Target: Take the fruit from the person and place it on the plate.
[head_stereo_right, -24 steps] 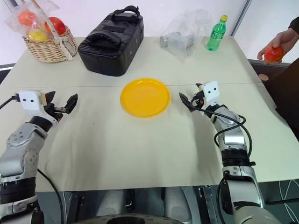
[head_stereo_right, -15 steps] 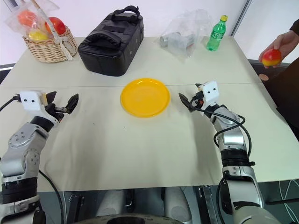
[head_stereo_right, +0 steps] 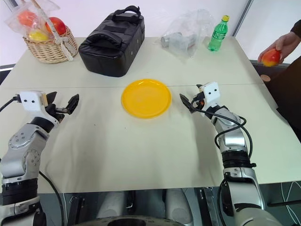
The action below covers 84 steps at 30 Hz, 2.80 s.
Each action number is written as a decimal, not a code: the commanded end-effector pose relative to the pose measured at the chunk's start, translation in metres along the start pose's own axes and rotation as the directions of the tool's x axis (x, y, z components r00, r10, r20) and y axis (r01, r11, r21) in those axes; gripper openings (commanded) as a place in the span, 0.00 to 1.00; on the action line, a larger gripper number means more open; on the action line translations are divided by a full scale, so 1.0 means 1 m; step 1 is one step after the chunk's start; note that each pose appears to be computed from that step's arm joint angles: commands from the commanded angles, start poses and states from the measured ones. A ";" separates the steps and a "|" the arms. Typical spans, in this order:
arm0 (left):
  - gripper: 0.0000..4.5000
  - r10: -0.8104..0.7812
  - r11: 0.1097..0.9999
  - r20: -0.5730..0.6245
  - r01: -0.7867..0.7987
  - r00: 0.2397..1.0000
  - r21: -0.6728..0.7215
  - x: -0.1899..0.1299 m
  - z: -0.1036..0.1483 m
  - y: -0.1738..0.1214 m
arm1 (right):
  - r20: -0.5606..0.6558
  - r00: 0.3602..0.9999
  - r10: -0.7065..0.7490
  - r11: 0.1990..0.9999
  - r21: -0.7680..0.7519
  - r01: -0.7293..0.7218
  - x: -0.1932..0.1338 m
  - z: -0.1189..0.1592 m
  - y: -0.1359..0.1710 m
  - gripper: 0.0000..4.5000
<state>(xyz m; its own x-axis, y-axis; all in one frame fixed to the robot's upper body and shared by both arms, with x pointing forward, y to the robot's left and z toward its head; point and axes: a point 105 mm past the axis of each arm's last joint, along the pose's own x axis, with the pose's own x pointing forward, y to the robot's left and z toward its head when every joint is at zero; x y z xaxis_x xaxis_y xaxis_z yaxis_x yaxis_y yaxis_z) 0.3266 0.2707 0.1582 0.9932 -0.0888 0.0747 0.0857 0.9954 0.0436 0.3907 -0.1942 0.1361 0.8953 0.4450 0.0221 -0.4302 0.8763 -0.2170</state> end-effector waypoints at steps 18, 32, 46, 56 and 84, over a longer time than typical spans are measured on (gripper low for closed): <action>0.99 0.012 0.999 0.048 -0.014 0.999 0.043 0.000 0.014 0.006 | 0.046 0.999 -0.009 0.999 -0.031 0.011 0.002 0.014 -0.003 1.00; 0.99 -0.059 0.996 0.083 0.053 0.995 0.077 0.008 0.041 0.003 | 0.042 0.999 -0.011 0.999 -0.032 0.012 0.002 0.012 -0.001 1.00; 0.99 -0.662 0.733 -0.184 0.679 0.727 0.047 -0.035 0.088 -0.051 | 0.055 0.998 -0.016 0.999 -0.027 0.018 0.000 0.017 -0.002 1.00; 0.99 -0.641 0.756 -0.165 0.653 0.750 0.031 -0.021 0.083 -0.052 | 0.290 0.957 0.001 0.926 0.361 -0.111 0.008 0.106 0.028 1.00; 1.00 -0.582 0.803 -0.174 0.595 0.794 0.030 -0.031 0.071 -0.050 | 0.395 0.916 0.065 0.904 0.366 -0.222 0.058 0.136 0.045 0.72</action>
<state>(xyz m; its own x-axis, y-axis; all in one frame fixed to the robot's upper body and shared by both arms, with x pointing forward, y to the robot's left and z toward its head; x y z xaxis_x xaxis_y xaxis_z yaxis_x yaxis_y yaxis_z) 0.2891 0.2219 0.2105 0.7437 -0.6443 -0.1783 0.6621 0.7468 0.0627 0.4115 -0.1056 0.2412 0.7771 0.5345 0.3323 -0.6104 0.7688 0.1906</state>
